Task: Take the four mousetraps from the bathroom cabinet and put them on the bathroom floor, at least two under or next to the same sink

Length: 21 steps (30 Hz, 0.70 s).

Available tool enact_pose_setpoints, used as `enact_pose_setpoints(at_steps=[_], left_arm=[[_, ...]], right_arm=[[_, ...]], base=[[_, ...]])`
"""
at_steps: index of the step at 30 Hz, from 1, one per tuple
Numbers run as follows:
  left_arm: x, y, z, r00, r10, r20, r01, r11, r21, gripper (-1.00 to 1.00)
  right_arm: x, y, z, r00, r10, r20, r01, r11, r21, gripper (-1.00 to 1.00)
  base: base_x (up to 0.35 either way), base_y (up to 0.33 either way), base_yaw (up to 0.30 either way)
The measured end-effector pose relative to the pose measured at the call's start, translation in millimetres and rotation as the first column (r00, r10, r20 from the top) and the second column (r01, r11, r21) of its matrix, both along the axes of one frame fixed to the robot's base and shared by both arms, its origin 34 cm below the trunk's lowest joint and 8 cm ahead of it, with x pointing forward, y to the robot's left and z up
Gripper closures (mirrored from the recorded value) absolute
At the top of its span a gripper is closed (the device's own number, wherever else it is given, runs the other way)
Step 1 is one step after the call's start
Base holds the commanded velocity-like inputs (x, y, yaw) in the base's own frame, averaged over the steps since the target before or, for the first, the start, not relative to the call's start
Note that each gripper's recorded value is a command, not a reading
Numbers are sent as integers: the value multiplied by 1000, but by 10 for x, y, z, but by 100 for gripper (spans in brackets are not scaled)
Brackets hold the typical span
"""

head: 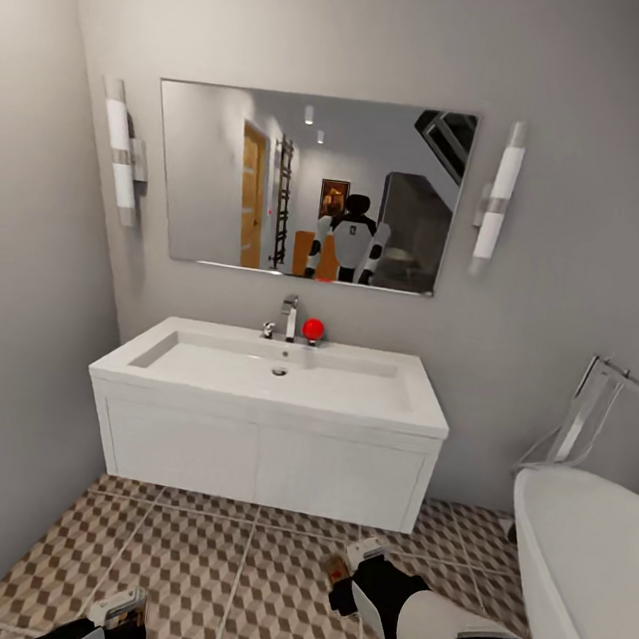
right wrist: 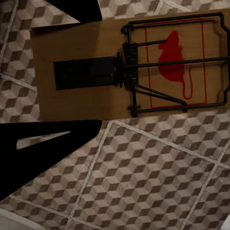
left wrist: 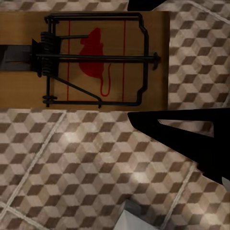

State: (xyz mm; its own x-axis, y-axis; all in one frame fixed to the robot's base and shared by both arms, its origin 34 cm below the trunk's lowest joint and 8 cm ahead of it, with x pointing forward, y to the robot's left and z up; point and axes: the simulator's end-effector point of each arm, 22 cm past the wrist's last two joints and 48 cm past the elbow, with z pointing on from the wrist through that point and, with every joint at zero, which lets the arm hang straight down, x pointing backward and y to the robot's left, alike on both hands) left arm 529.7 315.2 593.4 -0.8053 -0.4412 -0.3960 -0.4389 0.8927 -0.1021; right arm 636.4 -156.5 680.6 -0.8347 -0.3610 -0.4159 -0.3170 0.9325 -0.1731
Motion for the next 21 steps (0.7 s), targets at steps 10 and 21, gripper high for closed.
enact_pose_setpoints(at_steps=[10,21], left_arm=[[2,-9,-2,1000,-1,0,1,1000,-1,100],[11,-15,1,1000,-4,2,4,1000,-1,100]], right_arm=[[3,-1,-1,1000,0,0,0,1000,0,100],[2,2,-2,1000,0,0,0,1000,2,100]], base=[[76,0,87],[4,0,4]])
